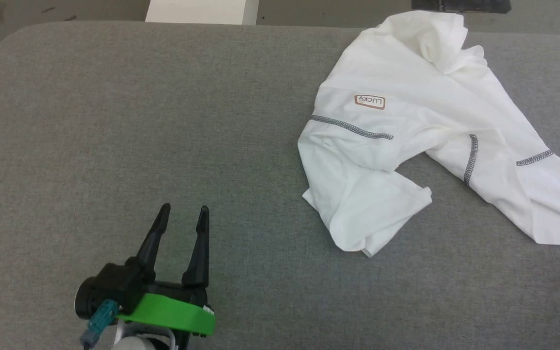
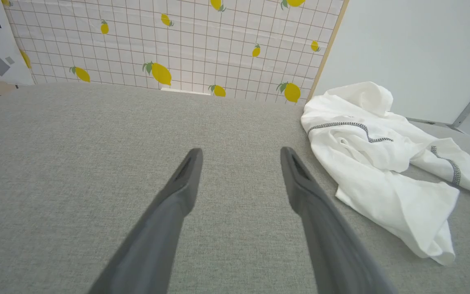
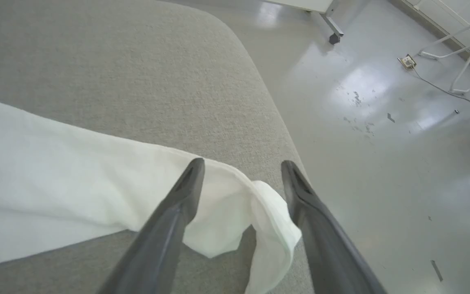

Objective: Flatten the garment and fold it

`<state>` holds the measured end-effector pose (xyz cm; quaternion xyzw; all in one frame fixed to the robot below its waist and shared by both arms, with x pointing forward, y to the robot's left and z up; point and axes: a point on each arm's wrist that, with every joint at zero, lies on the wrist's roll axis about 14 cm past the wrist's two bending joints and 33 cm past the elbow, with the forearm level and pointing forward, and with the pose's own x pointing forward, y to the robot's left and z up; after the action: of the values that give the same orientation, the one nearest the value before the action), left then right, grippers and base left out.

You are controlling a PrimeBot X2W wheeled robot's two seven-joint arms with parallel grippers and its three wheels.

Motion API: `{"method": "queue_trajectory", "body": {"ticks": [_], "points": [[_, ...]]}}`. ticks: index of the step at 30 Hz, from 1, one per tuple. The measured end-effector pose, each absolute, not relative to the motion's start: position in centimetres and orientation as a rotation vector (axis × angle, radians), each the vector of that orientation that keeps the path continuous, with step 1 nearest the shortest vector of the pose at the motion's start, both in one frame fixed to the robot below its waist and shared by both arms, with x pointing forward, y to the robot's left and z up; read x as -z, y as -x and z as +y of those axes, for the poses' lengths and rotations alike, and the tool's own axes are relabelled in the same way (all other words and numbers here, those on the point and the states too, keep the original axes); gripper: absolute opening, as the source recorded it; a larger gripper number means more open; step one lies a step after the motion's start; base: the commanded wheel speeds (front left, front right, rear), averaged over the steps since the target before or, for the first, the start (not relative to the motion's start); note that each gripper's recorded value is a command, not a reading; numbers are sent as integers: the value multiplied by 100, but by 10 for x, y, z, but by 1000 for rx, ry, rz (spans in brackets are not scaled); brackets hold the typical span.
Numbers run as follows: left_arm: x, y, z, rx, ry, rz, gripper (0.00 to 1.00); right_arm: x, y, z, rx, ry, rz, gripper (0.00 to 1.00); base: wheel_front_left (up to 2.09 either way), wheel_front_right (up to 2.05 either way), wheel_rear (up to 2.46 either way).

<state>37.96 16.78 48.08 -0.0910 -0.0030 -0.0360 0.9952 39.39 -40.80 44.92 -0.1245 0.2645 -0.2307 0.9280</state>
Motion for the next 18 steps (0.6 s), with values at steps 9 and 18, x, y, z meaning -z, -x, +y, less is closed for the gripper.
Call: {"method": "queue_trajectory", "body": {"ticks": [9,18], "points": [[-500,-381,153,124,189,-63,100,-523,-449,-303,219,48,154,100,0,0,0],[-504,-378,130,209,161,-48,100,-545,-404,-228,62,32,39,100,0,0,0]]}}
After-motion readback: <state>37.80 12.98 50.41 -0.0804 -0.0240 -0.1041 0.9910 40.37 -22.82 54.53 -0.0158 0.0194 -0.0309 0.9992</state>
